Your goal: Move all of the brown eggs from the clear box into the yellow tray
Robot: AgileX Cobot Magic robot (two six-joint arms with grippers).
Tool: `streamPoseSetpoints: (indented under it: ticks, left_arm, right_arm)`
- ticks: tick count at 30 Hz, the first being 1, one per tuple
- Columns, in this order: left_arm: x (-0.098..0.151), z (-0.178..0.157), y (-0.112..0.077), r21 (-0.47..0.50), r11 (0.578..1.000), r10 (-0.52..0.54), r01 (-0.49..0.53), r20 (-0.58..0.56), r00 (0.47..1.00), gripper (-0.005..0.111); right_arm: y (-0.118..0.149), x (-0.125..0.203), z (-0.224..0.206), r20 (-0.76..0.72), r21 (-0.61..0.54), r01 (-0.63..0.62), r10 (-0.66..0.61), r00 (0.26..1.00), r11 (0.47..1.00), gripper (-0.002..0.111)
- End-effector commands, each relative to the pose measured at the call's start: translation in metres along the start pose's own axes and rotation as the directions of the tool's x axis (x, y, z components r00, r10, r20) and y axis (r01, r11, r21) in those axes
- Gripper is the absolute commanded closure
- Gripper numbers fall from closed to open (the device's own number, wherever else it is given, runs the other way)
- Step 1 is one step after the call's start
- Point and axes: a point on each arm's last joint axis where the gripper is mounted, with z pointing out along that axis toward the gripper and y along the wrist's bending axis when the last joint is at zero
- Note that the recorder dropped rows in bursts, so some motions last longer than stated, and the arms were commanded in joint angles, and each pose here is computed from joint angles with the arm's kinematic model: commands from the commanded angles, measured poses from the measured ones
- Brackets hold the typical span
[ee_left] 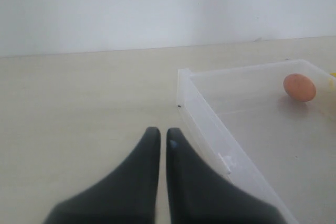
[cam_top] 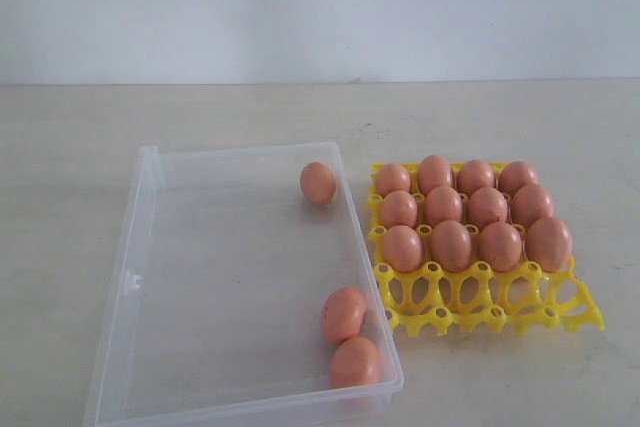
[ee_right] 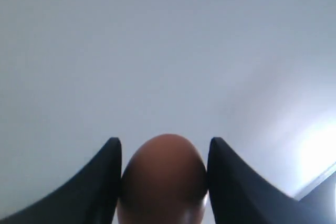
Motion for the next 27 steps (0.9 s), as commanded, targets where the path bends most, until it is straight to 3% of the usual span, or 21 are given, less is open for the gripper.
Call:
streamPoseSetpoints:
  ticks: [1, 3, 6, 10, 14, 16, 17, 20, 22, 24, 27]
  left_arm:
    - [0.001, 0.000, 0.000, 0.003, 1.000, 0.003, -0.003, 0.005, 1.000, 0.103]
    - [0.001, 0.000, 0.000, 0.003, 1.000, 0.003, -0.003, 0.005, 1.000, 0.103]
    - [0.001, 0.000, 0.000, 0.003, 1.000, 0.003, -0.003, 0.005, 1.000, 0.103]
    - [0.001, 0.000, 0.000, 0.003, 1.000, 0.003, -0.003, 0.005, 1.000, 0.103]
    - [0.001, 0.000, 0.000, 0.003, 1.000, 0.003, -0.003, 0.005, 1.000, 0.103]
    - [0.001, 0.000, 0.000, 0.003, 1.000, 0.003, -0.003, 0.005, 1.000, 0.103]
    - [0.001, 0.000, 0.000, 0.003, 1.000, 0.003, -0.003, 0.005, 1.000, 0.103]
    - [0.001, 0.000, 0.000, 0.003, 1.000, 0.003, -0.003, 0.005, 1.000, 0.103]
    - [0.001, 0.000, 0.000, 0.003, 1.000, 0.003, -0.003, 0.005, 1.000, 0.103]
    - [0.001, 0.000, 0.000, 0.003, 1.000, 0.003, -0.003, 0.005, 1.000, 0.103]
    - [0.001, 0.000, 0.000, 0.003, 1.000, 0.003, -0.003, 0.005, 1.000, 0.103]
  right_arm:
    - [-0.020, -0.037, -0.015, 0.247, -0.193, -0.249, 0.292, 0.924, 0.949, 0.109]
    - [-0.018, -0.044, -0.027, 0.139, -0.424, -0.423, 0.519, 0.843, 0.801, 0.109]
    - [-0.004, -0.044, -0.042, -0.052, -0.609, -0.478, 0.569, 0.821, 0.633, 0.109]
    - [0.028, -0.037, -0.061, -0.102, -0.711, -0.398, 0.475, 0.874, 0.580, 0.109]
    - [0.069, -0.028, -0.085, -0.002, -0.803, -0.211, 0.352, 0.936, 0.558, 0.109]
    - [0.089, -0.024, -0.096, 0.117, -0.834, -0.041, 0.249, 0.961, 0.551, 0.109]
    - [0.100, -0.022, -0.103, 0.226, -0.835, 0.114, 0.146, 0.963, 0.538, 0.109]
    - [0.122, -0.012, -0.118, 0.392, -0.807, 0.391, -0.095, 0.915, 0.441, 0.109]
    - [0.129, -0.006, -0.121, 0.443, -0.788, 0.486, -0.199, 0.874, 0.378, 0.109]
    - [0.131, -0.002, -0.120, 0.452, -0.784, 0.508, -0.232, 0.861, 0.357, 0.109]
    - [0.131, -0.003, -0.120, 0.402, -0.810, 0.446, -0.193, 0.895, 0.380, 0.109]
